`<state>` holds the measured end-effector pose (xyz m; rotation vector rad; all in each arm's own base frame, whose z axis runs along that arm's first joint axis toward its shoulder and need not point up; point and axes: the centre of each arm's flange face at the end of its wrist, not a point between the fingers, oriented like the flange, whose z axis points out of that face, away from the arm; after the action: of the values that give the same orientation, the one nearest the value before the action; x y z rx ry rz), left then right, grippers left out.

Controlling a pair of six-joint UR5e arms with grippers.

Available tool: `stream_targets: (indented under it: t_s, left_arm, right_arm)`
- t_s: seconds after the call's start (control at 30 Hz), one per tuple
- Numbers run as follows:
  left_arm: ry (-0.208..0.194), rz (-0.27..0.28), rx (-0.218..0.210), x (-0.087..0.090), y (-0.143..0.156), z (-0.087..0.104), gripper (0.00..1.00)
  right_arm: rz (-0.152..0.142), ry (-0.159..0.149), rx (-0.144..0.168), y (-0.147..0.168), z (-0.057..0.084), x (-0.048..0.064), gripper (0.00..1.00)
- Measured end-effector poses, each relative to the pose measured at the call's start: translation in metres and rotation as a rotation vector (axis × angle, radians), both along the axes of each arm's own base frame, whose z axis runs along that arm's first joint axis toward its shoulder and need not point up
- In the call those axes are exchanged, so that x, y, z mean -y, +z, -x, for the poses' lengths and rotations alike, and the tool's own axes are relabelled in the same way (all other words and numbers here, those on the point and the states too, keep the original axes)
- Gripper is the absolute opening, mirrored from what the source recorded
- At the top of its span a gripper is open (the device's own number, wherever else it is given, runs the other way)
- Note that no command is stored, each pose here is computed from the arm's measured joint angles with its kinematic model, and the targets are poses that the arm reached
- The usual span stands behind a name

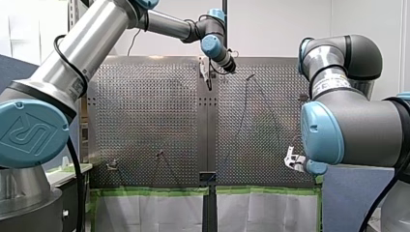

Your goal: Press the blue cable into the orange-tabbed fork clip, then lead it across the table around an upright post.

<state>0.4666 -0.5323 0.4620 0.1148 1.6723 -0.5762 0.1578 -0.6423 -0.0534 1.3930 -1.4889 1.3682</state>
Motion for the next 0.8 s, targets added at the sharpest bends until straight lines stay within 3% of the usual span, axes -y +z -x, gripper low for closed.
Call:
stream_targets:
  t_s: [0.3, 0.47, 0.67, 0.8]
  left_arm:
    - [-0.012, -0.085, 0.04, 0.001, 0.0, 0.0, 1.0]
    - [-0.049, -0.117, 0.07, 0.005, 0.001, 0.002, 1.0]
    - [-0.103, -0.117, 0.094, 0.013, 0.003, 0.006, 1.0]
    - [-0.114, -0.116, 0.096, 0.015, 0.003, 0.007, 1.0]
  right_arm:
    - [0.0, 0.001, 0.0, 0.0, 0.0, 0.0, 0.0]
    - [0.0, 0.002, 0.0, 0.0, -0.001, 0.0, 0.0]
    - [0.0, 0.003, 0.0, 0.0, -0.002, 0.0, 0.0]
    - [0.0, 0.004, 0.0, 0.0, -0.002, 0.0, 0.0]
